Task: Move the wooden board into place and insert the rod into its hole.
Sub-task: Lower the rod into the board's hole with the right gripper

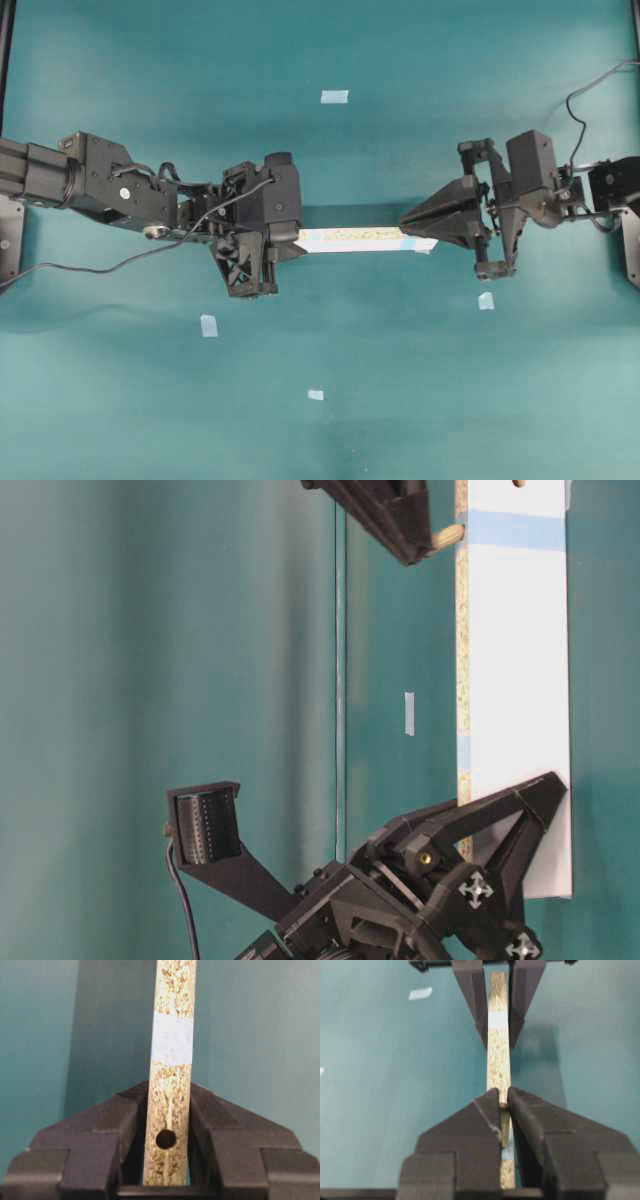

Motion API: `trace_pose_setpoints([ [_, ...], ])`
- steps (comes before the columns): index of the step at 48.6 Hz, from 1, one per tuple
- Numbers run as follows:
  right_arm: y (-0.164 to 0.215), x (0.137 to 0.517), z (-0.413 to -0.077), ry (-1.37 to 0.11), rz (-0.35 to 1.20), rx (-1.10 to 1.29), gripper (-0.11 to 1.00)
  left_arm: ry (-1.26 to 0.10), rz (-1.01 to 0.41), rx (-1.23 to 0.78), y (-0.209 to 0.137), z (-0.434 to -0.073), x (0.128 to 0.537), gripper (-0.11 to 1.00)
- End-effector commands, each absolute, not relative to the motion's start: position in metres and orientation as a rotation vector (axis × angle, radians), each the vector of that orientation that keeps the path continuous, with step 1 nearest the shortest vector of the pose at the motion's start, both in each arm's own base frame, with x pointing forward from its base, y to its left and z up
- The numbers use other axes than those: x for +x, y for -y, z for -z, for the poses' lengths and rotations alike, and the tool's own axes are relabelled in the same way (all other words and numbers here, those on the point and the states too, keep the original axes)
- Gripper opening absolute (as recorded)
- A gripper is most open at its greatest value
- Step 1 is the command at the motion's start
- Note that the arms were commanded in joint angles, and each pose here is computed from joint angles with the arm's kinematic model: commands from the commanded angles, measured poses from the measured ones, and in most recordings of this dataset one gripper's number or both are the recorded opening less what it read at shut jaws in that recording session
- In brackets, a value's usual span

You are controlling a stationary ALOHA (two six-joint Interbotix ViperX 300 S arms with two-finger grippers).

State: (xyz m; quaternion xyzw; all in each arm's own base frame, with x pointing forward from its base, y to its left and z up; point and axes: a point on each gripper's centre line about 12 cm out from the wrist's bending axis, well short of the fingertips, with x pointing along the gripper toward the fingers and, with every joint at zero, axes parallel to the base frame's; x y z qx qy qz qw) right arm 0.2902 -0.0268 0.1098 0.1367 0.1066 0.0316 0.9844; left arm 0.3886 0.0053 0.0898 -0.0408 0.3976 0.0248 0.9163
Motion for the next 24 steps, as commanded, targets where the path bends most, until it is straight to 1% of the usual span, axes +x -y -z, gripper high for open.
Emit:
trace_pose_setpoints([
  [1,0.0281,0.293,-0.1126,-0.202,-0.061,0.27,0.11,-0.786,-0.055,-0.083,-0.0084,-0.0993,0.3937,0.21],
  [24,0.0265,0.2844,-0.1072,-0.234,-0.056,0.273,0.11,-0.789,-0.056,-0.084,-0.0084,-0.0983,0.3932,0.21],
])
